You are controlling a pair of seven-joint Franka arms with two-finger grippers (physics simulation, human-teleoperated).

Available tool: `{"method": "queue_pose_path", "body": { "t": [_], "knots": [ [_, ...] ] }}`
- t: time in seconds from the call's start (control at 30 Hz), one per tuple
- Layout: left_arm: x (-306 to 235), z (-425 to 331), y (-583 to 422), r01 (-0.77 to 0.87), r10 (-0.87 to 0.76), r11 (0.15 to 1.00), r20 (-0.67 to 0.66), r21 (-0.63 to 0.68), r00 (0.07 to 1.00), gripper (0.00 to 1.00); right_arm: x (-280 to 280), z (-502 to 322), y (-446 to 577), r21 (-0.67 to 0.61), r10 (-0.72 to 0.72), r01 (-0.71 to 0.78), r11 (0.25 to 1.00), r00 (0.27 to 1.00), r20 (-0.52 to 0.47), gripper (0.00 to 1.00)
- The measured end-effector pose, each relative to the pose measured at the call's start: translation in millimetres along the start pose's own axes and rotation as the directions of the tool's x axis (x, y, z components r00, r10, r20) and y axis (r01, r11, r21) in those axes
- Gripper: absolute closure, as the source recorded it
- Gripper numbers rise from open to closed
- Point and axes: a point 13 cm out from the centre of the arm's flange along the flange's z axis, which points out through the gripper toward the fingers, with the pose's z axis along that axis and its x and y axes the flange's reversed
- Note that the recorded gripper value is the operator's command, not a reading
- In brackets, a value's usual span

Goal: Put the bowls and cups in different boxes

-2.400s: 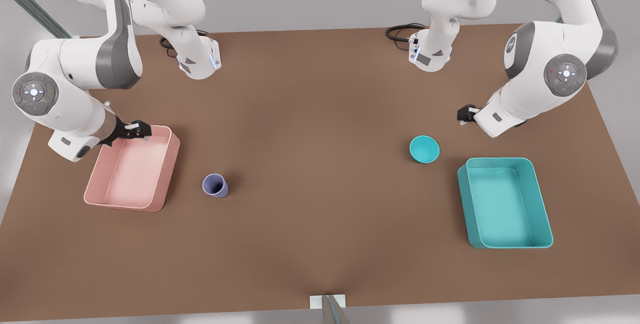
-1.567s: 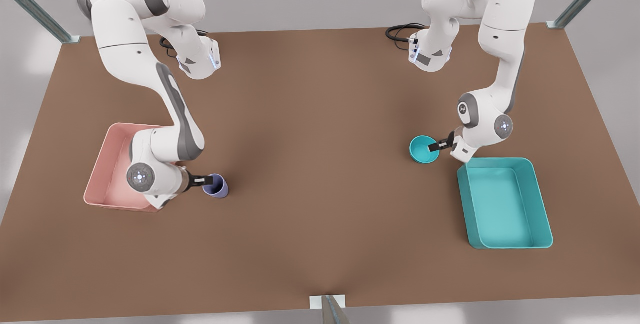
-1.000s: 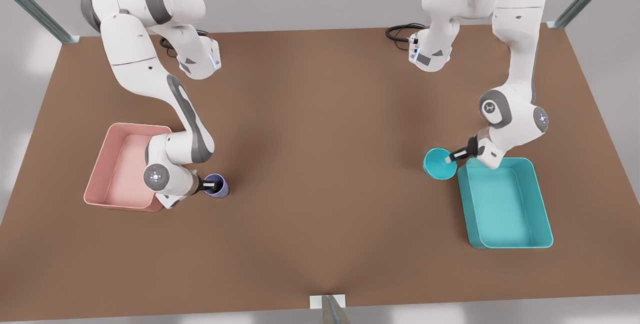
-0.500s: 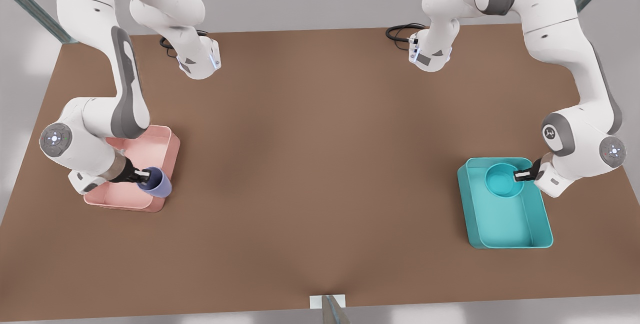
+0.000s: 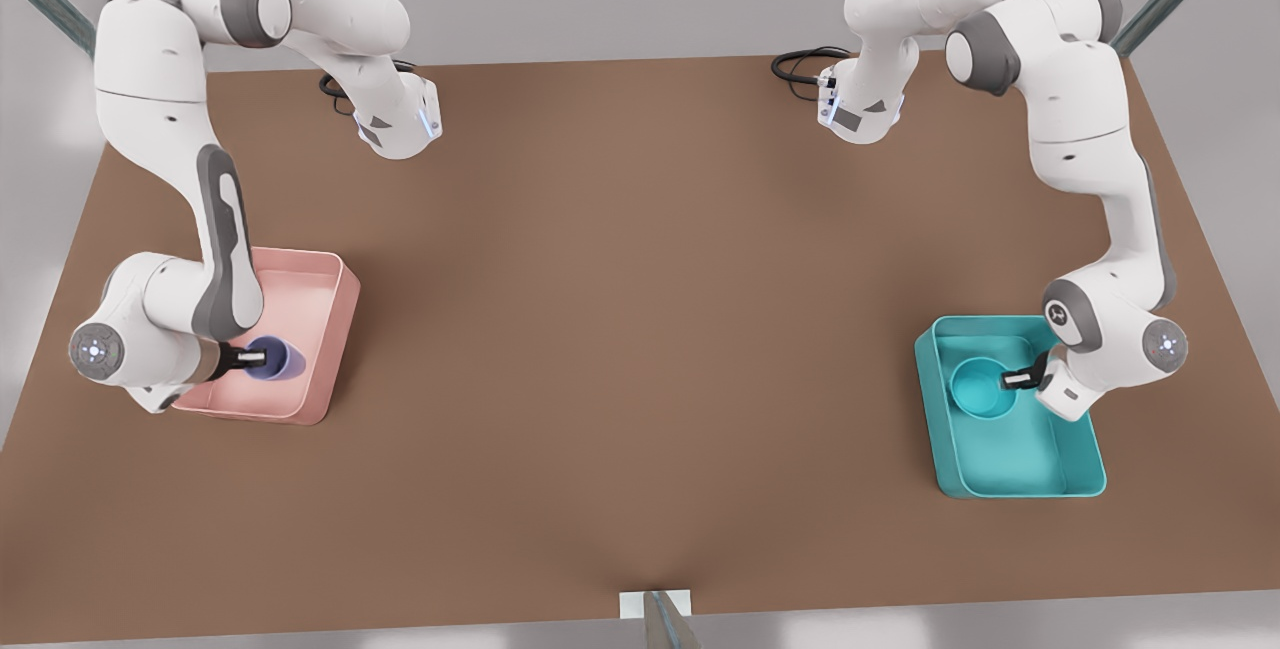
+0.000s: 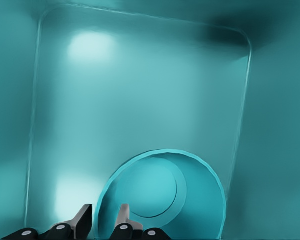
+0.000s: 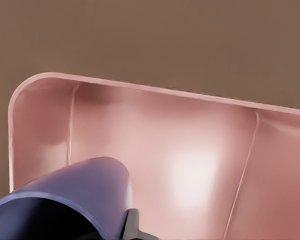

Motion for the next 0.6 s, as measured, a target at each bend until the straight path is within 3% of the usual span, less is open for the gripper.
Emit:
{"method": "queue_pose_path", "body": {
  "t": [0.1, 0.13, 0.17, 0.23, 0.33, 0.4, 0.6],
  "knots": [
    [-5.5, -70.0, 4.2, -0.028, 0.028, 1.000, 0.068, 0.005, 0.997, 0.00, -7.5, 8.3, 0.6, 0.004, -0.034, 0.034, 0.999, 0.999, 0.015, 0.79],
    [-2.5, -121.1, 6.7, -0.049, 0.050, 0.999, 0.104, -0.011, 0.993, 0.00, -9.6, 8.8, 1.3, 0.006, -0.045, 0.045, 0.999, 0.999, 0.021, 0.69],
    [4.1, -180.0, -7.9, -0.092, 0.096, 0.995, 0.143, -0.029, 0.985, 0.00, -11.2, 11.4, 1.9, 0.008, -0.056, 0.055, 0.998, 0.998, 0.022, 0.02],
    [33.8, -285.2, -103.9, -0.274, 0.283, 0.959, 0.187, -0.075, 0.941, 0.00, -13.6, 15.6, 1.2, 0.018, -0.072, 0.072, 0.997, 0.997, 0.022, 0.00],
    [71.8, -346.0, -255.6, -0.519, 0.539, 0.841, 0.140, -0.156, 0.831, 0.00, -16.1, 14.1, -2.7, 0.047, -0.085, 0.084, 0.995, 0.996, 0.026, 0.00],
    [81.2, -347.6, -279.1, -0.547, 0.562, 0.823, 0.078, -0.154, 0.823, 0.00, -17.8, 9.8, -1.9, 0.049, -0.091, 0.089, 0.995, 0.995, 0.034, 0.00],
    [111.3, -341.0, -240.1, -0.478, 0.473, 0.872, -0.069, -0.106, 0.878, 0.00, -15.5, -34.2, 12.3, 0.029, -0.123, 0.121, 0.992, 0.989, 0.078, 0.00]
  ]
}}
